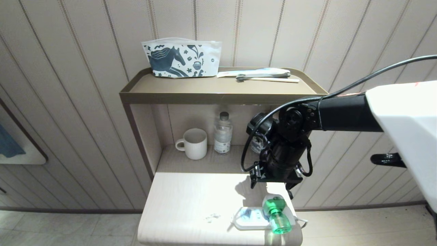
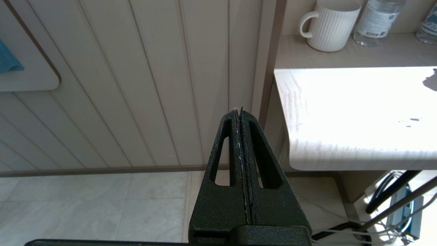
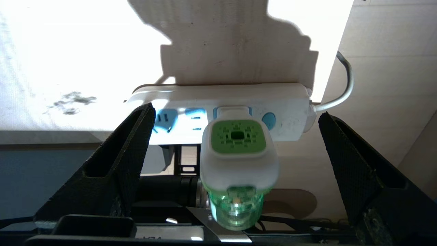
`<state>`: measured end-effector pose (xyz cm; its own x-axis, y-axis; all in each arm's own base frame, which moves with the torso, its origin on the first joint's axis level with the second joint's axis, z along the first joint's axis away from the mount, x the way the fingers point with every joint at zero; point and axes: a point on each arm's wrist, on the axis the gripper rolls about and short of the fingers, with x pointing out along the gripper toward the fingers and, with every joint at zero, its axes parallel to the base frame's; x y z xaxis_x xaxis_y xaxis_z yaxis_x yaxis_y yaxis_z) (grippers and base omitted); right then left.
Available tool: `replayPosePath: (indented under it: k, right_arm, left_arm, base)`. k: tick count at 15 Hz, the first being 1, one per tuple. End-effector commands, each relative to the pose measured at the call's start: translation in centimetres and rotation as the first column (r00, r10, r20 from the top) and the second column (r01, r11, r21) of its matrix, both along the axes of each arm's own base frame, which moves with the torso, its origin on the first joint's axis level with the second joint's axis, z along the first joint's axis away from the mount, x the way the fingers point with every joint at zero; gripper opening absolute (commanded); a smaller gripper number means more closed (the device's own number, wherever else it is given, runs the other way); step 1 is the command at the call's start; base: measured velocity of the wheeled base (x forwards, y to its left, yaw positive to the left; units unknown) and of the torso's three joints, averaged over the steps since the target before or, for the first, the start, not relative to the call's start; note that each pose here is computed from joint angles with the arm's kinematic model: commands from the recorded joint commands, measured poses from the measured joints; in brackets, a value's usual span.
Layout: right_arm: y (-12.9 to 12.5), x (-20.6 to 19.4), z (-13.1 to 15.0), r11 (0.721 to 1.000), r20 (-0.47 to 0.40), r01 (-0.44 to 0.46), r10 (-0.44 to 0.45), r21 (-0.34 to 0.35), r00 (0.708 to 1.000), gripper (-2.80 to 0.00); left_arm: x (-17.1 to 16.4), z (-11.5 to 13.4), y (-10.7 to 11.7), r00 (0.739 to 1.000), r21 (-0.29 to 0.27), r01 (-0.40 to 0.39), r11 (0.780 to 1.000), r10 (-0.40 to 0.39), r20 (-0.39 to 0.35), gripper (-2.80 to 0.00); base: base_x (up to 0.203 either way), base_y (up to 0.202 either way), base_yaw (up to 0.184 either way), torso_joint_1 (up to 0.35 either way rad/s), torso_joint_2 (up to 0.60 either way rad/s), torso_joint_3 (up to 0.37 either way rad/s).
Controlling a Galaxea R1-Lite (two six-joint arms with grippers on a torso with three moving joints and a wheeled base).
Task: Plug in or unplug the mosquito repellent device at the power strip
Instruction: Hold the socket with your left hand and unplug it with your right hand
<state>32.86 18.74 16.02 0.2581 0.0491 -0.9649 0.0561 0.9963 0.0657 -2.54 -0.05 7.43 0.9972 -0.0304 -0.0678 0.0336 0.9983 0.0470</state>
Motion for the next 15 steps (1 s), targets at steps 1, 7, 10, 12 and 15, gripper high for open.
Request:
replayPosePath:
  k: [1,7,10,12,15]
  right_arm:
    - [-0.5,-1.0,2.4,1.0,0.052,0.0,-0.001,0.03,0.999,0.0]
    - [-1.9,-3.7,7.0,0.996,0.159,-0.007,-0.007,0.092,0.987,-2.8]
    - [-3.1,-5.8,9.9,0.991,0.232,-0.021,-0.009,0.129,0.973,-2.8]
    - [-4.1,-7.6,11.8,0.99,0.292,-0.032,-0.01,0.138,0.956,-2.8]
    - [-6.4,-10.8,14.2,0.997,0.415,-0.026,-0.004,0.067,0.91,-2.8]
  left_arm:
    - [0.0,0.0,0.0,1.0,0.0,0.0,1.0,0.0,0.0,-2.8]
    - [0.0,0.0,0.0,1.0,0.0,0.0,1.0,0.0,0.0,-2.8]
    - [0.0,0.0,0.0,1.0,0.0,0.001,1.0,-0.001,0.0,-2.8]
    - [0.0,0.0,0.0,1.0,0.0,0.0,1.0,0.0,0.0,-2.8]
    - [0.0,0.0,0.0,1.0,0.0,0.0,1.0,0.0,0.0,-2.8]
  base:
    - [0.0,0.0,0.0,0.0,0.0,0.0]
    - [0.0,0.0,0.0,0.0,0.0,0.0]
    - [0.0,0.0,0.0,0.0,0.0,0.0]
    - [0.0,0.0,0.0,0.0,0.0,0.0]
    - [0.0,0.0,0.0,0.0,0.0,0.0]
